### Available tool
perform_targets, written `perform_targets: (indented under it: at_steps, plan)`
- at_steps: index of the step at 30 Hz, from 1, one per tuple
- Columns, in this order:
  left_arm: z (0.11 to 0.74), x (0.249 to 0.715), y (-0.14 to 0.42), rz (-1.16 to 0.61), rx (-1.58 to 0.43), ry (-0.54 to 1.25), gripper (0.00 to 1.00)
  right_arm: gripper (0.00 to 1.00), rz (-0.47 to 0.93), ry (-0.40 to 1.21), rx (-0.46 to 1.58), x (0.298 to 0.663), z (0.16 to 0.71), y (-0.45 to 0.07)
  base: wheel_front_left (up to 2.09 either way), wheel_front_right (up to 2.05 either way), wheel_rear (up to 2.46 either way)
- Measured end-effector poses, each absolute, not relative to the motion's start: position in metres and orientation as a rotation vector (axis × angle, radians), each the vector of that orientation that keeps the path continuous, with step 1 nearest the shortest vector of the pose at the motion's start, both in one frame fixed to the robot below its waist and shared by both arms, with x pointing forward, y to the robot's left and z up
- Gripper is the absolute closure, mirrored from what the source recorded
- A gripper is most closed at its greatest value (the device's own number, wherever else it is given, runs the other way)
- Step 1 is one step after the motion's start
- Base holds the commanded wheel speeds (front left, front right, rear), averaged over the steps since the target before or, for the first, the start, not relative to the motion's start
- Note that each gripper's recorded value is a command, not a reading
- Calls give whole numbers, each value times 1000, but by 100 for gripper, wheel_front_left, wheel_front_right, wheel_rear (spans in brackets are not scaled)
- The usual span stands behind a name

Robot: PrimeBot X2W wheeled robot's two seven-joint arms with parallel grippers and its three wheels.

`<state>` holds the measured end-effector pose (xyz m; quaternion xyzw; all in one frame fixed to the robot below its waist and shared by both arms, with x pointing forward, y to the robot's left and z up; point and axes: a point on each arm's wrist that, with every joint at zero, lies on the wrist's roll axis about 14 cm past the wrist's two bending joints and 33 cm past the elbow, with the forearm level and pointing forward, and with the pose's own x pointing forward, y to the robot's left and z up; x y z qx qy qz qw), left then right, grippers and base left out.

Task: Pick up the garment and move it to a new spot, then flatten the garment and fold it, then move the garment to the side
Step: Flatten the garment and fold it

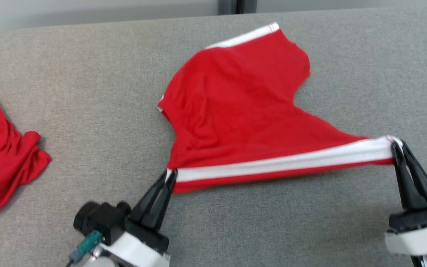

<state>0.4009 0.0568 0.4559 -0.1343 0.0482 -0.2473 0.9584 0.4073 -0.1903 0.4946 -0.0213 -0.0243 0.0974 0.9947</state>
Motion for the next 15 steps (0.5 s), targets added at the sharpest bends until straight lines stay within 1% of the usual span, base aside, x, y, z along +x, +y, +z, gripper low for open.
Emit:
perform_targets:
  at_steps: [3, 6, 10, 15]
  plan:
    - [442, 380, 59, -492, -280, 155, 100, 100, 166, -35, -38, 390, 493, -196, 0, 0, 0]
    - [437, 377, 57, -471, -315, 191, 100, 100, 140, -40, -41, 387, 495, -202, 0, 0, 0]
    - [439, 400, 44, -452, -384, 215, 100, 100, 147, -51, -89, 421, 492, -204, 0, 0, 0]
    - [440, 437, 38, -424, -422, 239, 100, 100, 194, -23, -132, 475, 478, -196, 0, 0, 0]
